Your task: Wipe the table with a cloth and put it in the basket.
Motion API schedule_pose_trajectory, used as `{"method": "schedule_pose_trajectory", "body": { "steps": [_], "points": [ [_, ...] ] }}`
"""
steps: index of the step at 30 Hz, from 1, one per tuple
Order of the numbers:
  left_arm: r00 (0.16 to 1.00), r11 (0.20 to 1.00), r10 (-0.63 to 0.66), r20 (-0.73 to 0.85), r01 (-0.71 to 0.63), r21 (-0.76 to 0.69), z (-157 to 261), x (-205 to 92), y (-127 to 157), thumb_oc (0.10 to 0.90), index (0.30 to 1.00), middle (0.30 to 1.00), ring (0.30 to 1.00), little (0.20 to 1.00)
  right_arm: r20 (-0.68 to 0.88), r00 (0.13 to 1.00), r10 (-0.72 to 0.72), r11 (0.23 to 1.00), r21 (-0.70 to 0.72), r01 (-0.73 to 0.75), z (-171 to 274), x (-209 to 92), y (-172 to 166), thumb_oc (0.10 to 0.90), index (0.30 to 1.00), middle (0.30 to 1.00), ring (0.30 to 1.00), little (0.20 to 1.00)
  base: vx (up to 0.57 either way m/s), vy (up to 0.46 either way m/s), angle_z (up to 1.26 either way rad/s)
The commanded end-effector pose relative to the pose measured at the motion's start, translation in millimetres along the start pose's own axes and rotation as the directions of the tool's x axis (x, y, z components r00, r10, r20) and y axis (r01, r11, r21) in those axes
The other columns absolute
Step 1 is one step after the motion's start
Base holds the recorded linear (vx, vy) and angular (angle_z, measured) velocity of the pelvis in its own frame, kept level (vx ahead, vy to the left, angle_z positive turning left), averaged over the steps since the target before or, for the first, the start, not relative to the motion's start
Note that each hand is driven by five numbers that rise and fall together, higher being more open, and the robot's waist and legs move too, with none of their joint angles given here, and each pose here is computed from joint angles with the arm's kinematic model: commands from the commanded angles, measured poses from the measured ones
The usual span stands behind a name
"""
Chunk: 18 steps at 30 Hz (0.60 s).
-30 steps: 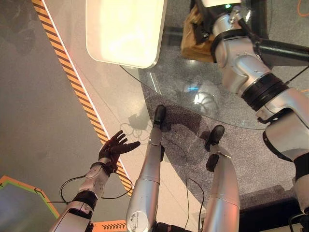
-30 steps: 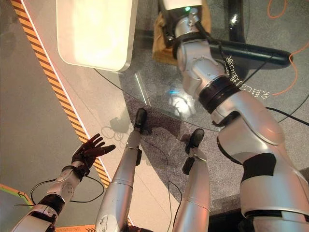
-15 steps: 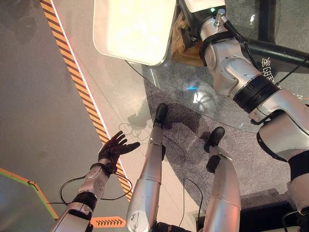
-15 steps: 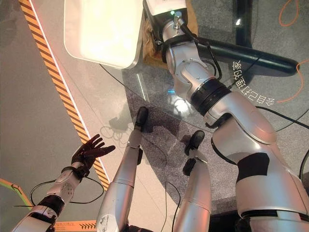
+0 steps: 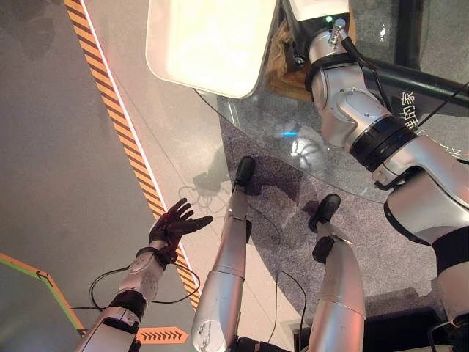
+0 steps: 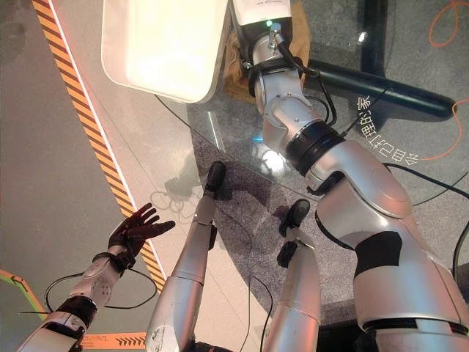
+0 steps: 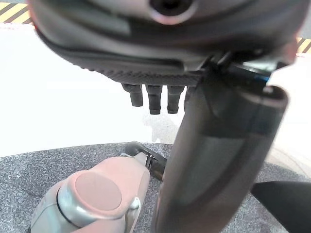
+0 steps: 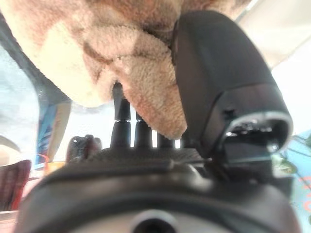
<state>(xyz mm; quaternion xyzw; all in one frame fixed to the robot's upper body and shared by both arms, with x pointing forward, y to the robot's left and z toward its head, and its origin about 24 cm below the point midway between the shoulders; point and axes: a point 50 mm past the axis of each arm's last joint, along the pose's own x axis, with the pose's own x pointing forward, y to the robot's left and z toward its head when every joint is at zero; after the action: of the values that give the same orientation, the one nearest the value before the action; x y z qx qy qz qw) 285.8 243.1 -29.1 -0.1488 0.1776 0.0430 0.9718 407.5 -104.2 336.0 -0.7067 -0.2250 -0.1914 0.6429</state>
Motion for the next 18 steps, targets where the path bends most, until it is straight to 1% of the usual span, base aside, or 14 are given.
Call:
{"method": "schedule_pose_trajectory", "body": {
  "steps": [1,3,8,11,18],
  "points": [
    [0.996,0.994,0.089,0.0,-0.089,0.059,1,-16,38,0.8,0.9,0.9,0.9,0.9,-0.176,0.95,-0.258,0.962,-0.133,0.237,-54,18,-59,0.1,0.3,0.3,0.3,0.2,0.0,0.0,0.0],
    [0.996,0.994,0.094,0.002,-0.093,0.056,2,-16,38,0.8,0.9,0.9,0.9,0.9,-0.234,0.931,-0.28,0.956,-0.157,0.248,-74,18,-63,0.1,0.3,0.3,0.3,0.2,0.0,0.0,0.0],
    [0.995,0.994,0.097,0.007,-0.098,0.046,5,-16,40,0.8,0.9,0.9,0.9,0.9,-0.301,0.901,-0.313,0.939,-0.24,0.247,-101,16,-72,0.1,0.3,0.3,0.3,0.2,0.0,0.0,0.0],
    [0.994,0.994,0.105,0.006,-0.105,0.038,8,-17,44,0.8,0.9,0.9,0.9,0.9,-0.402,0.855,-0.328,0.927,-0.312,0.208,-138,8,-75,0.1,0.3,0.3,0.3,0.2,-0.01,0.017,0.03],
    [0.993,0.993,0.114,0.009,-0.114,0.027,16,-18,52,0.8,0.9,0.9,0.9,0.9,-0.532,0.768,-0.357,0.904,-0.405,0.14,-188,-10,-82,0.1,0.3,0.3,0.3,0.2,0.0,0.002,0.0]
  ]
}}
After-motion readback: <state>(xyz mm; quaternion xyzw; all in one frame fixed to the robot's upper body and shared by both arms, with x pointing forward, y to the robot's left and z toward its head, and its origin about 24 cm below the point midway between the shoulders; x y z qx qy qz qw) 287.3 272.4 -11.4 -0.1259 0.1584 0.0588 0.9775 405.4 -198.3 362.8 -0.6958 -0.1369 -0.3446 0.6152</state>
